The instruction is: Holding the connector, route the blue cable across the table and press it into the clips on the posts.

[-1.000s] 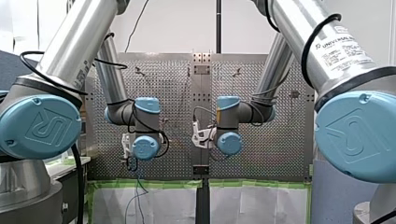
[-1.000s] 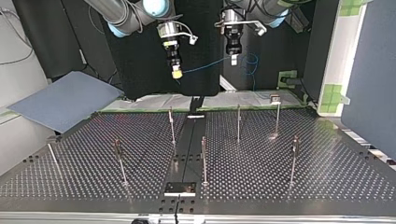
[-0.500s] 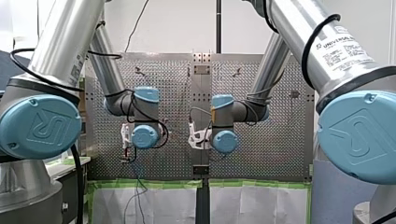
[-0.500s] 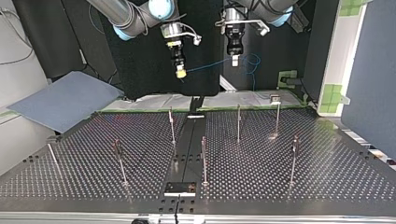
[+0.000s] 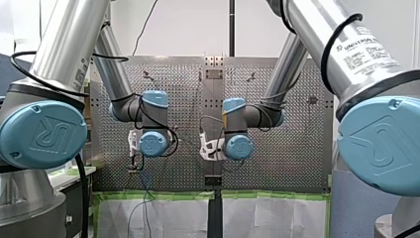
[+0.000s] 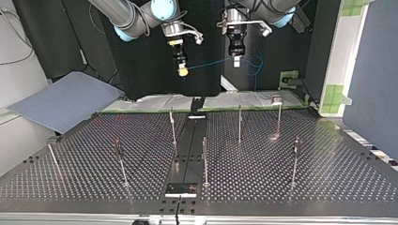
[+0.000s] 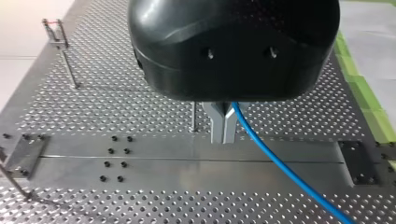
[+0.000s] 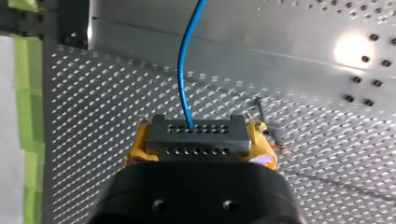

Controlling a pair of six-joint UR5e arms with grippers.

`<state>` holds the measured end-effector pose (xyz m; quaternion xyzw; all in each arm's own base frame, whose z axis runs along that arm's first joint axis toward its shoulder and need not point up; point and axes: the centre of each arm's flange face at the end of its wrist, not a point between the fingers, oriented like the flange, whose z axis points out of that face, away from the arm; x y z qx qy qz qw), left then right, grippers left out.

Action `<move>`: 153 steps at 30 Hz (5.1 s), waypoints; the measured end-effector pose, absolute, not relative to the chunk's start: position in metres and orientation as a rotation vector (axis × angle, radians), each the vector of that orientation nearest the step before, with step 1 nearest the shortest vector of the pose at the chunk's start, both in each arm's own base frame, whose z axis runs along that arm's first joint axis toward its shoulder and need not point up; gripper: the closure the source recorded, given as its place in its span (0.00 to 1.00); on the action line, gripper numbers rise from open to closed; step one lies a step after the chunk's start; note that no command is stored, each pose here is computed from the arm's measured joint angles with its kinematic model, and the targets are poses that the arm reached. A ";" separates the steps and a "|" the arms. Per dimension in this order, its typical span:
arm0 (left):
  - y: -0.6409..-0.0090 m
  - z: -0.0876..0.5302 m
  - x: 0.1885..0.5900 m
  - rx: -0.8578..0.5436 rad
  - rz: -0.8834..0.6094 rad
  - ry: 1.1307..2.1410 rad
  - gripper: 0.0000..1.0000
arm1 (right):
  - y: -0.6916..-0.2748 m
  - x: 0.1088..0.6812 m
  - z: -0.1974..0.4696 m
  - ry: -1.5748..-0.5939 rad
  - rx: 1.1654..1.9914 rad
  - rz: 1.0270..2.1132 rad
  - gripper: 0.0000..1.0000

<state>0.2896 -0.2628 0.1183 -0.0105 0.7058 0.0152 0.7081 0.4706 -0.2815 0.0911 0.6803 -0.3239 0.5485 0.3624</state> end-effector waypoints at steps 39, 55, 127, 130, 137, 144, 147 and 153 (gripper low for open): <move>-0.224 0.217 0.332 -0.284 0.146 1.524 1.00 | -0.313 0.566 0.227 -0.809 1.790 1.713 1.00; -0.206 0.275 0.343 -0.348 0.165 1.479 1.00 | -0.305 0.597 0.272 -0.797 1.829 1.768 1.00; -0.072 0.386 0.448 -0.459 0.081 1.374 1.00 | -0.316 0.694 0.422 -0.749 1.726 1.980 1.00; -0.072 0.382 0.454 -0.448 0.065 1.380 1.00 | -0.320 0.699 0.418 -0.758 1.722 1.984 1.00; -0.071 0.378 0.469 -0.427 0.033 1.384 1.00 | -0.325 0.709 0.417 -0.777 1.713 2.014 1.00; -0.067 0.372 0.485 -0.426 0.025 1.384 1.00 | -0.332 0.711 0.415 -0.791 1.704 2.018 1.00; -0.064 0.369 0.491 -0.428 0.026 1.382 1.00 | -0.333 0.711 0.415 -0.794 1.702 2.018 1.00; -0.059 0.372 0.504 -0.425 0.010 1.350 1.00 | -0.342 0.710 0.412 -0.801 1.697 2.014 1.00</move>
